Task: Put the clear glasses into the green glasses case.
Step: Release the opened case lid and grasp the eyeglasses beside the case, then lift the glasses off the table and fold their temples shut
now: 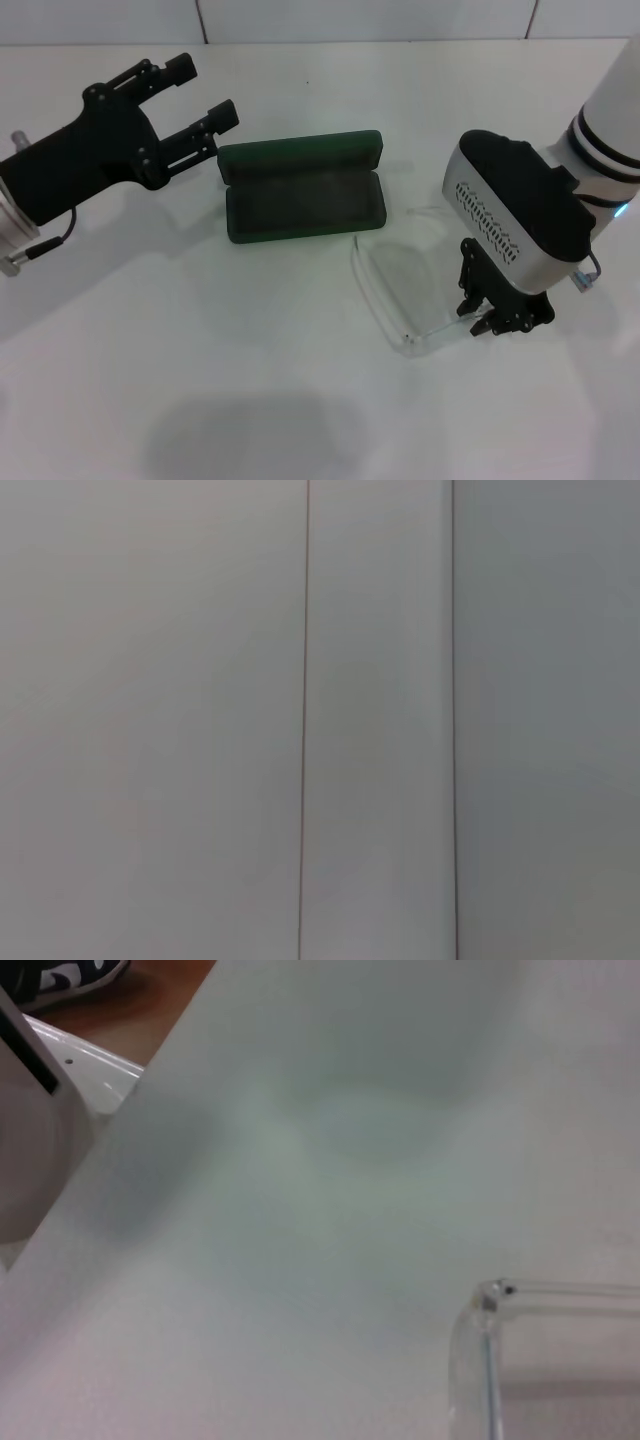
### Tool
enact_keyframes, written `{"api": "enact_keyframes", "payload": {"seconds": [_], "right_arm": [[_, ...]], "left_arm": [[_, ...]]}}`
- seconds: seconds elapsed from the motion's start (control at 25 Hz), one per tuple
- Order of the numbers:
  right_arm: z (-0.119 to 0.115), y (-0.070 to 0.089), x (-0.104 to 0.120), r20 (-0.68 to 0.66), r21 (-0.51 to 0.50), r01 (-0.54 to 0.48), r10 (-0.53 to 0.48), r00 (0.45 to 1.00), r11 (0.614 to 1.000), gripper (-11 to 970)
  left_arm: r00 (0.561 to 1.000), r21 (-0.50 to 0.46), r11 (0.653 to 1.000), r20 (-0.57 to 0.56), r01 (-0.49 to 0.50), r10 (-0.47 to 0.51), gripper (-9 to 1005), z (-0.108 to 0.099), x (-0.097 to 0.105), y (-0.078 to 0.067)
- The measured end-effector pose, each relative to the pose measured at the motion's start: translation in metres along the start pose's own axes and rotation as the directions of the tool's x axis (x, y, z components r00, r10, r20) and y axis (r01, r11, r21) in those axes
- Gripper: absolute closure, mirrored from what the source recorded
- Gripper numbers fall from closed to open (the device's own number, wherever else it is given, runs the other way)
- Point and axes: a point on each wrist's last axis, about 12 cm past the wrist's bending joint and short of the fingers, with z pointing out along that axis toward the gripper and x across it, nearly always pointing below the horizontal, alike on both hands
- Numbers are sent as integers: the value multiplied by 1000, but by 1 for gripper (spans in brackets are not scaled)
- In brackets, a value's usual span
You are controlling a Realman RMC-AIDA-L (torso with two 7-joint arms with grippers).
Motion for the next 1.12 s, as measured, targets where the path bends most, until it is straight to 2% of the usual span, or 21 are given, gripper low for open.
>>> {"api": "enact_keyframes", "payload": {"seconds": [0.28,0.4,0.56,0.68,0.88,1.12], "right_arm": [[-5,7,5,33,6,-13,13,999,1000,782],[-19,16,11,103,17,-8,6,995,1000,816],[-44,36,26,262,69,1,-19,965,998,838],[-53,51,40,406,190,13,-91,909,982,839],[-32,69,51,546,376,11,-231,806,926,840],[-16,76,55,637,541,-69,-355,684,838,840]], "left_arm": [[1000,-10,1000,-2,22,-22,265,-1,3,-2],[999,-20,999,0,47,-47,265,-6,5,-3],[997,-14,998,22,69,-69,266,-7,7,-7],[996,27,997,43,73,-74,266,-7,5,-12],[991,183,979,83,87,-103,267,5,-2,-25],[988,384,918,78,94,-134,267,32,-9,-38]]}}
